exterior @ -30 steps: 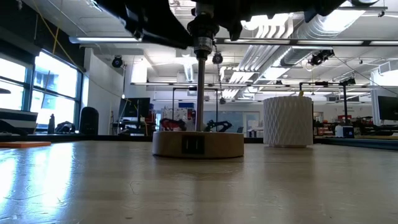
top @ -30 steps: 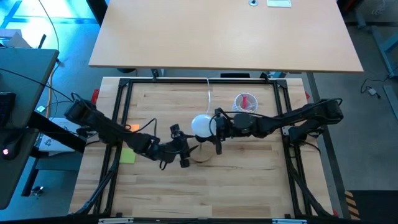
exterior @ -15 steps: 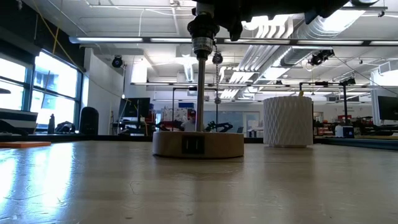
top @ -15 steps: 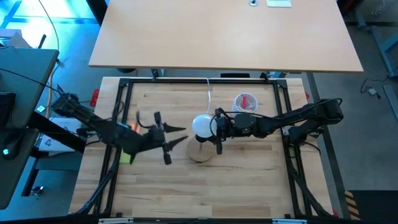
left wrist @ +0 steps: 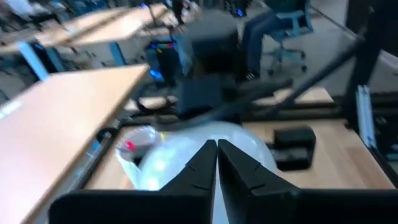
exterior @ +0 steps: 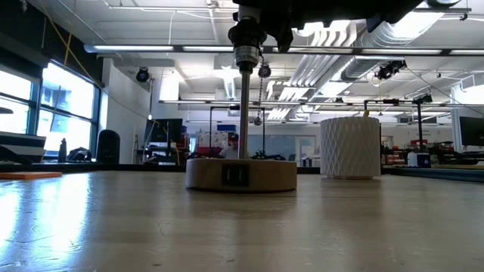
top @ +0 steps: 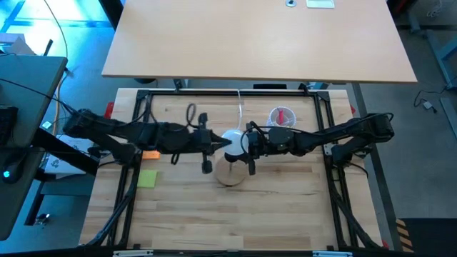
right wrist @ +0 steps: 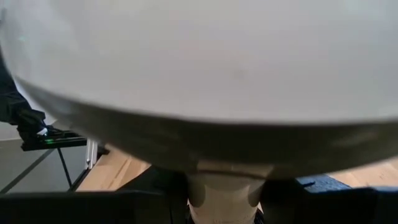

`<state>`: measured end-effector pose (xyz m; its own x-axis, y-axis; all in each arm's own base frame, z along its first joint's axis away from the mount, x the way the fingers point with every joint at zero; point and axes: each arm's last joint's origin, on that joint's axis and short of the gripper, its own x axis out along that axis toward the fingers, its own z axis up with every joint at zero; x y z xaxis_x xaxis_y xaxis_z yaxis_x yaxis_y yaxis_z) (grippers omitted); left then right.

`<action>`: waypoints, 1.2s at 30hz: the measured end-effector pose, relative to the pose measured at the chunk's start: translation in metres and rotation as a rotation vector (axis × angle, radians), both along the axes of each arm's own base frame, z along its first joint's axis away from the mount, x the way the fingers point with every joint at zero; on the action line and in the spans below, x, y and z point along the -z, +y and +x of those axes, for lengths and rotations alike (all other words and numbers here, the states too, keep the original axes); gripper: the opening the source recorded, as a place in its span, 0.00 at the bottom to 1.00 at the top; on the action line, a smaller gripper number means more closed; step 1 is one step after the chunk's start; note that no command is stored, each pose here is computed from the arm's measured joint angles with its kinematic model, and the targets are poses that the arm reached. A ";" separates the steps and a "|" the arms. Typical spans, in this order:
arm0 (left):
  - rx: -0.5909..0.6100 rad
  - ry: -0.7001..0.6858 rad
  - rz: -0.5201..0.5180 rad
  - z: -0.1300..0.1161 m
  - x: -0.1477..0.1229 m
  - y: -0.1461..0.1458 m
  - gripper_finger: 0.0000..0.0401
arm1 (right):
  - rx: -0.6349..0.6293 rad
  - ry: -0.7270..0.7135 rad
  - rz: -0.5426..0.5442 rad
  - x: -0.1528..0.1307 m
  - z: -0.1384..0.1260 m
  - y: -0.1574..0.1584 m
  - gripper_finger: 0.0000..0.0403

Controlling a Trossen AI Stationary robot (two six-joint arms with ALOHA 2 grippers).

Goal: Screw lightbulb
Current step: Insert the light bulb into the brown lamp

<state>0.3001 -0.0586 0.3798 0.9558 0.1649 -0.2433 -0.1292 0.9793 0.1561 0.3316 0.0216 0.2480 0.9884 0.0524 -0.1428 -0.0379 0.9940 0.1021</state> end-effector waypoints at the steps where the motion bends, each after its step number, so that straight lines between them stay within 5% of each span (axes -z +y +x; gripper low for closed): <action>1: 0.009 0.015 -0.007 0.002 0.001 0.001 0.01 | 0.000 0.002 0.000 0.000 0.000 0.000 0.34; 8: -0.007 0.100 -0.081 0.001 0.007 0.001 0.00 | -0.006 0.003 -0.001 0.000 0.000 0.000 0.35; 15: 0.018 0.122 -0.087 -0.002 0.010 -0.007 0.00 | -0.022 0.028 -0.045 0.004 -0.001 0.000 0.49; 36: -0.028 0.111 -0.045 -0.004 0.009 -0.009 0.00 | 0.033 0.033 -0.090 -0.031 -0.032 -0.001 0.51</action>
